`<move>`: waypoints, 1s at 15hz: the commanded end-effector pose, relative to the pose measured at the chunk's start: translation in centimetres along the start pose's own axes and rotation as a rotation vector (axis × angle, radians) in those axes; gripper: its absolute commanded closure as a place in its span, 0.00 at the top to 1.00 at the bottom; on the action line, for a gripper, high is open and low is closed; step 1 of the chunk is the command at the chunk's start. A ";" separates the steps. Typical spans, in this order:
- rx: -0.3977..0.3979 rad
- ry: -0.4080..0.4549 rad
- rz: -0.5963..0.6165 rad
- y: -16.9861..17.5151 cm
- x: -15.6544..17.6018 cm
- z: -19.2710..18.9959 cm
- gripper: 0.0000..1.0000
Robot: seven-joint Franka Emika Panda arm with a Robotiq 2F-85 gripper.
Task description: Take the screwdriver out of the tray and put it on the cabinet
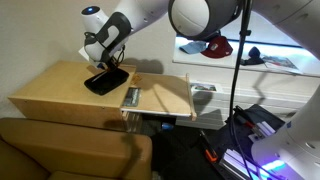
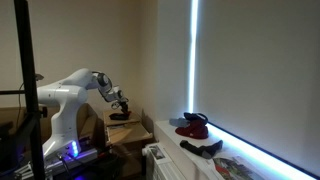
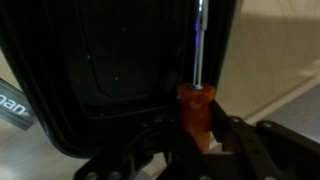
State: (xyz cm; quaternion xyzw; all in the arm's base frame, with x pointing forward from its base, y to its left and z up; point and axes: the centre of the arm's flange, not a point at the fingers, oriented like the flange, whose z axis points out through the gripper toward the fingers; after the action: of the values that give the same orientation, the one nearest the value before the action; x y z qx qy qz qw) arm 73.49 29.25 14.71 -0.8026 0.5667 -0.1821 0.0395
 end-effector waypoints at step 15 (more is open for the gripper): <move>-0.117 -0.147 0.618 5.1 19.2 3.9 0.08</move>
State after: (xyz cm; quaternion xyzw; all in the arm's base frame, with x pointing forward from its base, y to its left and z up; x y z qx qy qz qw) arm 76.82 10.84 13.82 -0.6196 0.7746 -0.1104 0.0619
